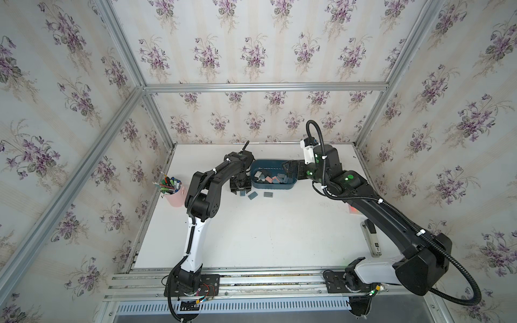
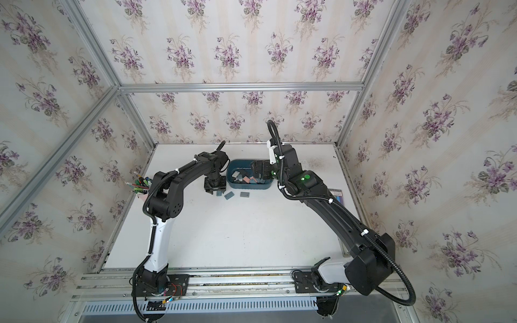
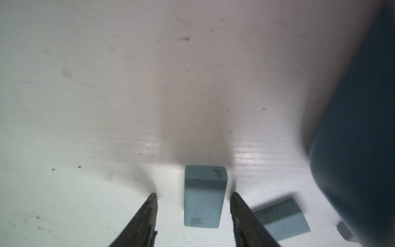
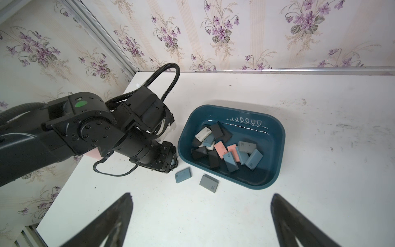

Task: Put the eraser in the storage box
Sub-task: Pick up the eraser from the center of the board.

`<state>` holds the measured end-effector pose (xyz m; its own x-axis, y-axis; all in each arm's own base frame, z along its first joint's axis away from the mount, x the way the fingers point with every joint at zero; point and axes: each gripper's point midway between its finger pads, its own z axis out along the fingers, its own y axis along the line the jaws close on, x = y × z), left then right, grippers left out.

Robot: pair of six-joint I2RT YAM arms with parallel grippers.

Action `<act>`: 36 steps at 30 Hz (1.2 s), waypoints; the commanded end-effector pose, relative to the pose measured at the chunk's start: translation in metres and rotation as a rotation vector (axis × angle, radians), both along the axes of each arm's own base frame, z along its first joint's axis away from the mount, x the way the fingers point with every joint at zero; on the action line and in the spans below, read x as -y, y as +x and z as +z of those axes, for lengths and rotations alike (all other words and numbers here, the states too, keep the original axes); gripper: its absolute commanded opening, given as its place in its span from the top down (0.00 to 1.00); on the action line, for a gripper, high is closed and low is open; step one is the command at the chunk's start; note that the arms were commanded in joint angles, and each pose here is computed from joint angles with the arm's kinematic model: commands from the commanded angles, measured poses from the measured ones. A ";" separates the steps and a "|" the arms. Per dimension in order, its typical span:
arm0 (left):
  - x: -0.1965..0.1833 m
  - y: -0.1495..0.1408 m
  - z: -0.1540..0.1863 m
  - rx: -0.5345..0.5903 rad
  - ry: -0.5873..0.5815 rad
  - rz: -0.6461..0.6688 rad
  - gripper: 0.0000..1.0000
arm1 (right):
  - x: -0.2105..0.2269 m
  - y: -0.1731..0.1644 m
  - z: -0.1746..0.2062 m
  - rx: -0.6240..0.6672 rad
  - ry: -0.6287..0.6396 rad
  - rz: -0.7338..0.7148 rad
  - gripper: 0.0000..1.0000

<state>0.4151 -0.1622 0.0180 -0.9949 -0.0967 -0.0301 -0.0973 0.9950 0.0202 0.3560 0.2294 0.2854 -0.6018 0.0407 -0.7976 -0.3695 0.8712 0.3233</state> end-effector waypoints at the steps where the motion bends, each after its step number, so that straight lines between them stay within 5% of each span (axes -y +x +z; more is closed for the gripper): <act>1: -0.002 -0.002 -0.001 -0.013 0.012 -0.001 0.55 | -0.002 0.002 0.006 0.023 0.024 0.001 0.00; 12: -0.007 -0.006 -0.004 -0.027 0.039 0.006 0.77 | -0.003 0.002 0.002 0.013 0.027 0.003 0.00; 21: -0.011 -0.006 0.007 -0.018 0.056 0.004 0.84 | -0.004 -0.001 -0.015 -0.021 0.026 0.009 0.00; 36: -0.010 0.010 0.103 0.214 0.036 -0.013 0.84 | 0.000 -0.021 -0.047 -0.068 0.035 0.015 0.00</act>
<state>0.4225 -0.1512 0.1047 -0.9755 -0.0934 -0.1994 -0.1009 0.9945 0.0281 0.3337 0.2281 0.2294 -0.6778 0.0347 -0.7345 -0.3505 0.8628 0.3642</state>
